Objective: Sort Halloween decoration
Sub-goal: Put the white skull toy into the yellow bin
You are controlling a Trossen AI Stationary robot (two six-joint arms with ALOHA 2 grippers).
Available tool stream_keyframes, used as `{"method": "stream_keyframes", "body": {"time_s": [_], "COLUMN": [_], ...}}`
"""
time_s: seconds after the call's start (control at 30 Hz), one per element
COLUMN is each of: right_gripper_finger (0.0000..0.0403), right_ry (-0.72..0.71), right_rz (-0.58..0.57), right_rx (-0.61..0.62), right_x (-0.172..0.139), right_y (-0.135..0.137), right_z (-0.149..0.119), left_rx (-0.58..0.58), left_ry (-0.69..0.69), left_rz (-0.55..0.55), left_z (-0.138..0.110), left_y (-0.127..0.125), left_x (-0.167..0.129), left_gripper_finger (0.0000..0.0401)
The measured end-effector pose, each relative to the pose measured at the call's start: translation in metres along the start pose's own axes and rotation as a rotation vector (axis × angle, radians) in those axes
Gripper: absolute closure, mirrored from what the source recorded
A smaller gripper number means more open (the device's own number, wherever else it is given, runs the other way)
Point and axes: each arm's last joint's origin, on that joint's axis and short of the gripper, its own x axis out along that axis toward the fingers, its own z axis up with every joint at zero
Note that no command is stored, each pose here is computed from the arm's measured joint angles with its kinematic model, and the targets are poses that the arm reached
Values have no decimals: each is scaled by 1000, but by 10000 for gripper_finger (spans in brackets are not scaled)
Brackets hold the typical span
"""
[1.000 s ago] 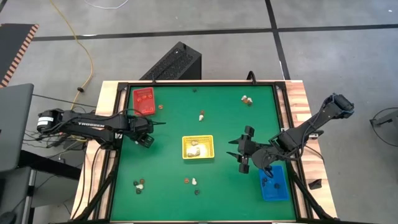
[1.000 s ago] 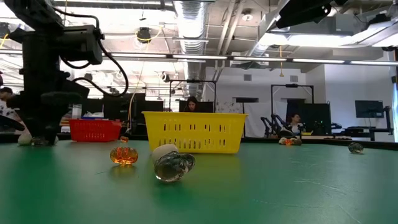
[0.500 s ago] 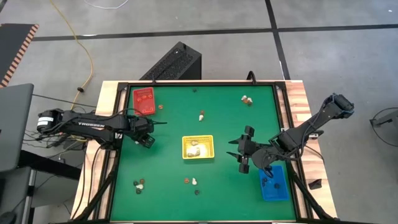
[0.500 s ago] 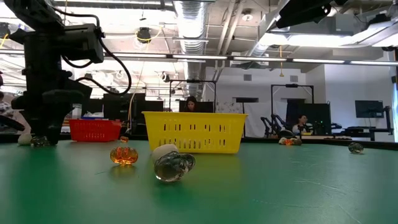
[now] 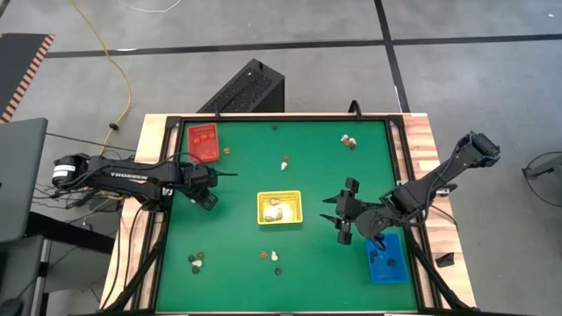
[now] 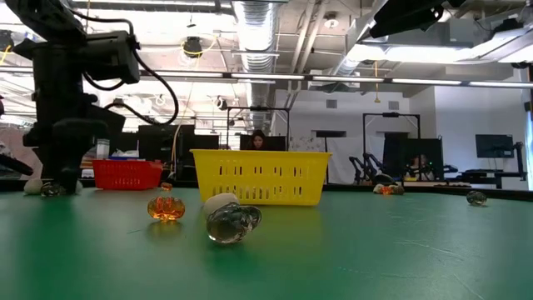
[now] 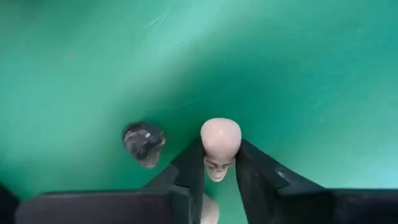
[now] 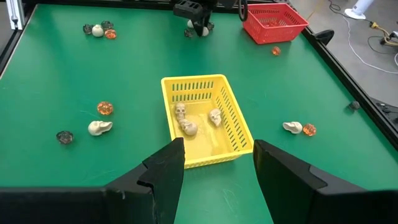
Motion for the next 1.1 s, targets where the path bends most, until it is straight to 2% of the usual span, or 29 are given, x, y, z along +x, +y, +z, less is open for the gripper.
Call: {"method": "stream_keyframes", "body": {"time_s": [0.1,0.27,0.47,0.57,0.67,0.83,1.1], "right_gripper_finger": [182,182,182,182,182,182,182], "right_ry": [0,0,0,0,-1,-1,-1], "right_rz": [0,0,0,0,0,0,0], "right_rx": [0,1,2,3,3,3,-1], "right_x": [0,0,0,0,0,0,0], "right_y": [0,0,0,0,0,0,0], "right_z": [0,0,0,0,0,0,0], "left_rx": [27,43,99,123,165,199,363], "left_ry": [-23,-86,-347,-475,-539,-546,-520], "left_rz": [-57,-237,-527,-618,-689,-704,-656], "left_z": [3,12,28,33,34,40,60], "left_y": [-4,-17,-50,-66,-80,-100,-138], "left_x": [0,-3,-19,-25,-25,-10,3], "left_gripper_finger": [357,349,346,345,345,345,325]}}
